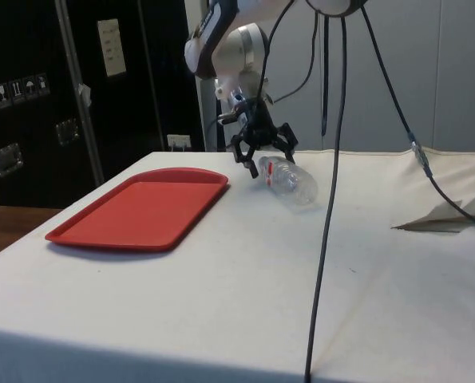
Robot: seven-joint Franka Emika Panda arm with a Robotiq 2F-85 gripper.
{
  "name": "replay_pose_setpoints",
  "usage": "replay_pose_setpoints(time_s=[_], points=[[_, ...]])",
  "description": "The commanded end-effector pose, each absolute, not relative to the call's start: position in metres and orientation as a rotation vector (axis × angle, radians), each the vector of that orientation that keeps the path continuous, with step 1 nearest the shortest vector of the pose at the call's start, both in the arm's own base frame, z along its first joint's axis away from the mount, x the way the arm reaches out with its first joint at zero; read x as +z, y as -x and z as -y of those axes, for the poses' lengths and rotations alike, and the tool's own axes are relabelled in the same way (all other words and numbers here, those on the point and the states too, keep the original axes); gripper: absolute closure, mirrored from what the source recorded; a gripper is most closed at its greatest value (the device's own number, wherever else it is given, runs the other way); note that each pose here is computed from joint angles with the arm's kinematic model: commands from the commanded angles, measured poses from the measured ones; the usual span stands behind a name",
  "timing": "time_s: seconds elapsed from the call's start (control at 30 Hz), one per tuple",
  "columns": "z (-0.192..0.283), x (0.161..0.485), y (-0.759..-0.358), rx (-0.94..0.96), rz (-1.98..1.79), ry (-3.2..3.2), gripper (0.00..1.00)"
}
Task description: Place the bottle upright on the tray.
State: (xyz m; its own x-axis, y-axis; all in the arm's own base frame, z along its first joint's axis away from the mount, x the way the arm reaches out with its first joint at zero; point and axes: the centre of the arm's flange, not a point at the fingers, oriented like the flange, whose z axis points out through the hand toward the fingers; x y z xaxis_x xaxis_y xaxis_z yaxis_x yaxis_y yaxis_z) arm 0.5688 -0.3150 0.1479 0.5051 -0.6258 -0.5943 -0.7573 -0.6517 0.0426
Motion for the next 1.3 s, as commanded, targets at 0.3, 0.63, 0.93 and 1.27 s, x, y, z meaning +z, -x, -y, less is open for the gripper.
replay_pose_setpoints(time_s=[0.3, 0.63, 0.93, 1.27], points=[[0.317, 0.143, -0.568, 0.904, -1.15, 2.48, 0.0], [0.319, 0.14, -0.568, 0.938, -1.126, 2.44, 0.0], [0.319, 0.136, -0.567, 0.964, -1.118, 2.421, 0.0], [0.319, 0.129, -0.565, 0.973, -1.111, 2.415, 0.0]])
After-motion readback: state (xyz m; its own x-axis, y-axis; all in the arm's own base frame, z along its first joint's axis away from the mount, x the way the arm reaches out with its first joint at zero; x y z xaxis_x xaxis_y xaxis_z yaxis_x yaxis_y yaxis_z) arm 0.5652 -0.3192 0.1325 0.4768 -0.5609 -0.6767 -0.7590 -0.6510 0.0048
